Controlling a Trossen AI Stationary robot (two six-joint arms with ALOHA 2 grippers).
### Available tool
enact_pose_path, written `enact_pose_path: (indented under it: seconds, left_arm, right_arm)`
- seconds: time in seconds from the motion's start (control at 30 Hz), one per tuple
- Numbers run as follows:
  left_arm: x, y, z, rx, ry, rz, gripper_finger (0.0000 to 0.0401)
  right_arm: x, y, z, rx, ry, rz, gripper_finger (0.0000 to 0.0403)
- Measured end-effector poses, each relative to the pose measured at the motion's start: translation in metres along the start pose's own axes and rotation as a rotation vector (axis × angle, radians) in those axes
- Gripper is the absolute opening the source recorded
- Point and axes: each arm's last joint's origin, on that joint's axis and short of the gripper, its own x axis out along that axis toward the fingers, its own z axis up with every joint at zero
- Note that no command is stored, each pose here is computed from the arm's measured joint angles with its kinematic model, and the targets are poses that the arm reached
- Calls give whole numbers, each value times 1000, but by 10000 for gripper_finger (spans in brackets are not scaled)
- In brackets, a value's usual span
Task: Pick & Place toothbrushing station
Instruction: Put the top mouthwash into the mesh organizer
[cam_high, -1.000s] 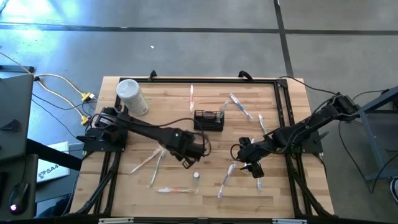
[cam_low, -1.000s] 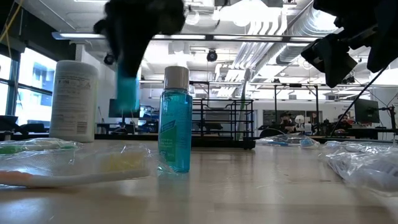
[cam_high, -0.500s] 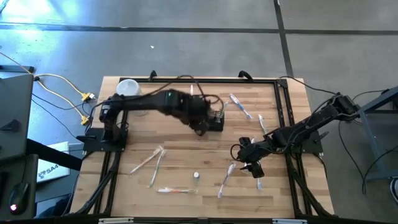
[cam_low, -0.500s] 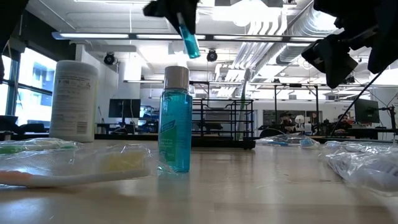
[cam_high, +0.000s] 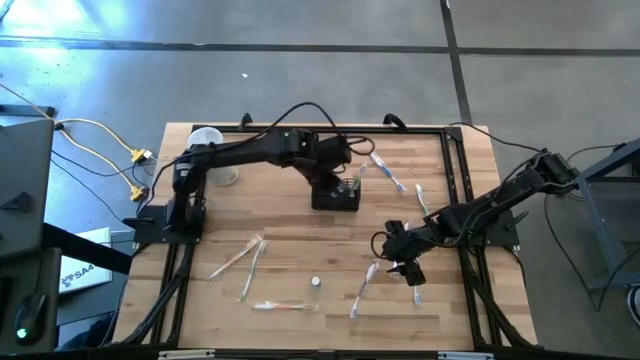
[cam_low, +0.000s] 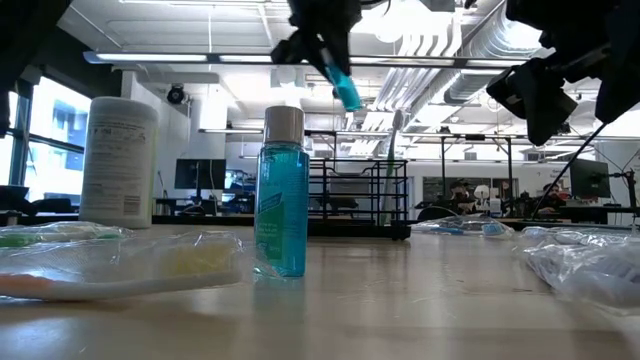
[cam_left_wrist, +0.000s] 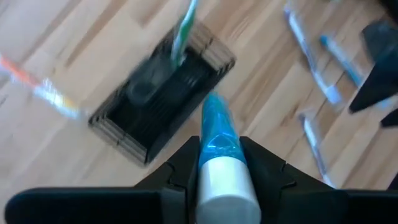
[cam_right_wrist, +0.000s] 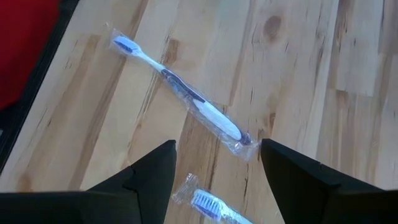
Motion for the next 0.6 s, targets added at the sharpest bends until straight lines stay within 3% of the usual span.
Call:
enact_pose_path:
  seconds: [0.23, 0.6]
  left_arm:
    - [-13, -9, 12, 34, -4, 6, 86]
    - [26, -5, 12, 26, 98, 74, 86]
  right_arm:
    - [0, 0, -1, 0, 11, -2, 229]
    - [0, 0, -3, 0, 37, -5, 229]
